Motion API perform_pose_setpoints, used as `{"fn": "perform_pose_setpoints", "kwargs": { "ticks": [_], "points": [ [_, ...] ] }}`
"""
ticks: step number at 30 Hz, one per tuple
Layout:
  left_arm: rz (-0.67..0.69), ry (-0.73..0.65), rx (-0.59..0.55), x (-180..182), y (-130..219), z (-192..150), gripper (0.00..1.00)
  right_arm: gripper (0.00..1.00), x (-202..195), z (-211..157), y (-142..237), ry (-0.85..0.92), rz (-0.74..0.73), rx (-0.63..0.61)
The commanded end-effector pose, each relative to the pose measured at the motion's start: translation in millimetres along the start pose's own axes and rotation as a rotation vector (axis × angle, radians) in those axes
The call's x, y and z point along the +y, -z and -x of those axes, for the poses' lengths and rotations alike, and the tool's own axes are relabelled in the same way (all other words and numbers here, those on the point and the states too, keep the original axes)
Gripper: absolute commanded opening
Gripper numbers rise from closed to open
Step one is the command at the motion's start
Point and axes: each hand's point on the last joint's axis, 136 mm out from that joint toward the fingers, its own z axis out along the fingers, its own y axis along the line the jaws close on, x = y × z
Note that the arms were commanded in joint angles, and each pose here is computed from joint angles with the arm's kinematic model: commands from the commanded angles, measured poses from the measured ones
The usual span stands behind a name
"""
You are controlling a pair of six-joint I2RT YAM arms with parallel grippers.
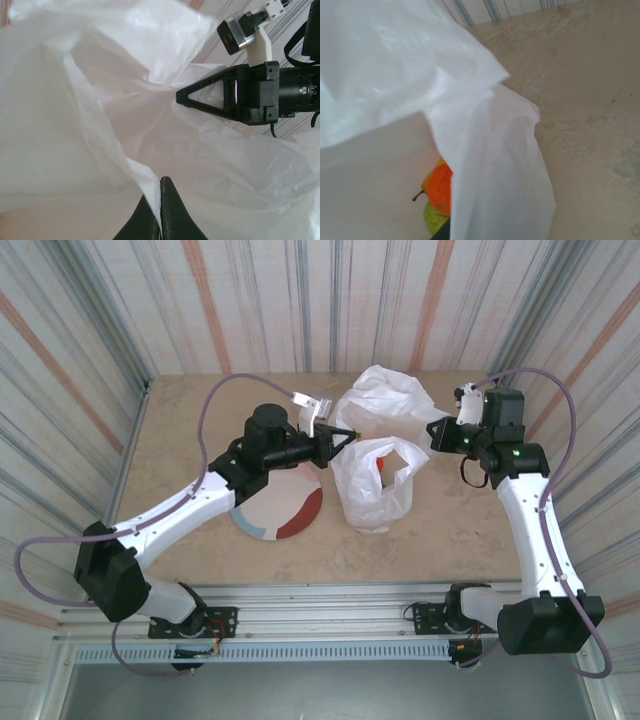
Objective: Place the fruits into the plastic bag
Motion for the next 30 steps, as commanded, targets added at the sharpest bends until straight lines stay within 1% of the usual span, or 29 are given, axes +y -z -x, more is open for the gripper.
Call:
{"fn": "perform_pose_setpoints", "kwargs": {
  "ticks": [1,4,6,12,15,17,21,25,30],
  "points": [
    [0.023,-0.03,-0.04,3,4,20,0.0,0.0,-2,-1,-7,-0.028,0.012,0.007],
    [0.057,-0.007,-0.025,19,-4,16,0.0,0.0,-6,-4,-20,-0.062,0.022,0.015],
    [0.11,0.01,0.003,37,-11,9,0.0,0.0,-8,-6,-31,-0.084,0.037,0.023],
    [0.221,0.068,0.127,85,-34,-29,0.0,0.0,-23,-19,-64,-0.114,0.018,0.095],
    [0.217,0.093,0.147,92,-39,-32,0.0,0.0,-21,-12,-69,-0.121,0.031,0.1],
    [0.21,0.083,0.123,89,-36,-21,0.0,0.0,-13,0,-66,-0.11,0.047,0.079],
    [0.219,0.012,0.047,76,-23,13,0.0,0.0,-1,25,-56,-0.083,0.067,0.023],
    [0.221,-0.021,-0.012,71,-13,39,0.0,0.0,5,42,-50,-0.067,0.077,-0.014],
    [0.23,-0.03,-0.04,77,-13,54,0.0,0.0,8,56,-53,-0.064,0.087,-0.034]
  ]
}}
